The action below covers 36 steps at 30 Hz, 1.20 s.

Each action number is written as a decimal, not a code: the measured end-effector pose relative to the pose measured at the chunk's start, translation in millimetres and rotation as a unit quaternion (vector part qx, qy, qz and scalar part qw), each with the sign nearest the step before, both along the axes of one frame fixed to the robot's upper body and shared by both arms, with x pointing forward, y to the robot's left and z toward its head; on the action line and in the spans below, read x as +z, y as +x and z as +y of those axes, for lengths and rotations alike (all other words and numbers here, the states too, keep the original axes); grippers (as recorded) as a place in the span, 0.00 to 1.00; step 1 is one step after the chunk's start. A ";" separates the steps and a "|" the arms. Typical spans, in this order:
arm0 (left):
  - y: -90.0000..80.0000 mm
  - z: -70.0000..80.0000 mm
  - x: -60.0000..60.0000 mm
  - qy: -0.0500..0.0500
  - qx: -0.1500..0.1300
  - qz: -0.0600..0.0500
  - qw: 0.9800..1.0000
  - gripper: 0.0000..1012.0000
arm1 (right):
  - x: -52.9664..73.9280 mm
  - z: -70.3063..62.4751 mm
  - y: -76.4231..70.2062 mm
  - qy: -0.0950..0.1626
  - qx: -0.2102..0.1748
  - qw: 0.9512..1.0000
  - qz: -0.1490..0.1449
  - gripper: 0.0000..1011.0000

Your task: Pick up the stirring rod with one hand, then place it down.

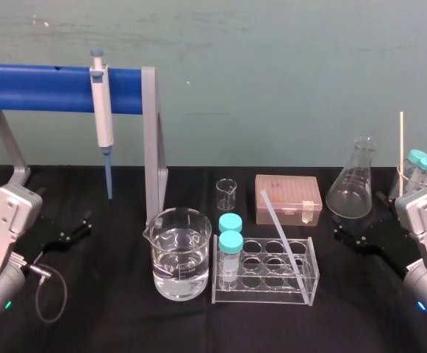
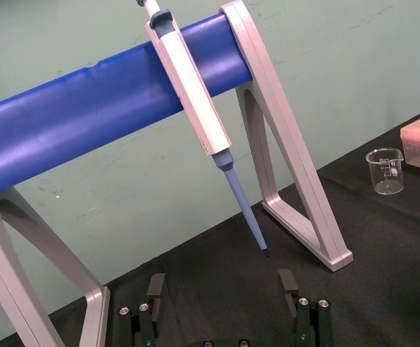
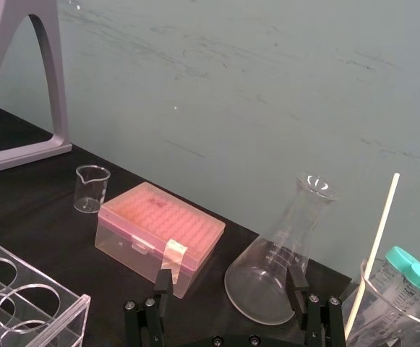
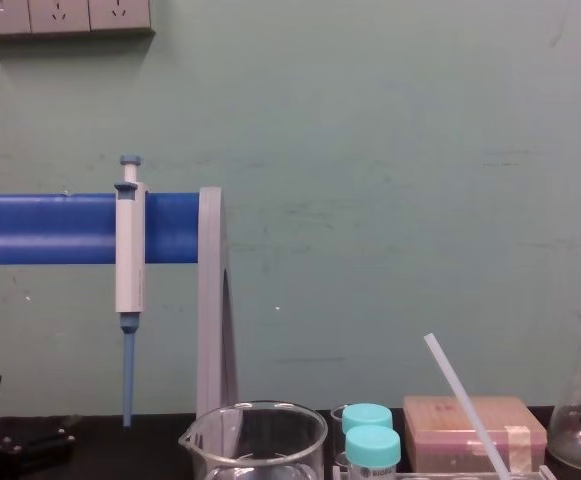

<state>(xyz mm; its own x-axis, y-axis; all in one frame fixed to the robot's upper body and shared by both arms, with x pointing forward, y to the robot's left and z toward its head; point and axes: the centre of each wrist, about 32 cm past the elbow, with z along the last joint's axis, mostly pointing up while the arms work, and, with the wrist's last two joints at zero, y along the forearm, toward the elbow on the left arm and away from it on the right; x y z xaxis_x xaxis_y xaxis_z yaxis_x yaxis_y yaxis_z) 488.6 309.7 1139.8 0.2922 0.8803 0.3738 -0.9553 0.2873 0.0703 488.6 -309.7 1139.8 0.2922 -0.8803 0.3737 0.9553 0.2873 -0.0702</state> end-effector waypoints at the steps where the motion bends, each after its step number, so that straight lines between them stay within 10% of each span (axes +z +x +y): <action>1: 0.0 0.0 0.0 0.000 0.000 0.000 1.000 0.99 | 0.0 0.0 0.0 0.000 0.000 1.000 0.000 0.99; 11: 0.0 0.0 0.0 0.000 0.000 0.000 1.000 0.99 | 3.2 -1.8 0.7 0.006 0.002 1.000 0.000 0.99; 18: 0.0 0.0 0.0 0.000 0.000 0.000 1.000 0.99 | 24.7 -5.1 -3.5 0.063 0.049 0.997 0.014 0.99; 25: 0.0 0.0 0.0 0.000 0.000 0.000 1.000 0.99 | 56.9 -5.2 -12.7 0.105 0.131 0.984 0.059 0.99; 36: 0.0 0.0 0.0 0.000 0.000 0.000 1.000 0.99 | 72.3 2.9 -7.3 0.087 0.208 0.966 0.124 0.99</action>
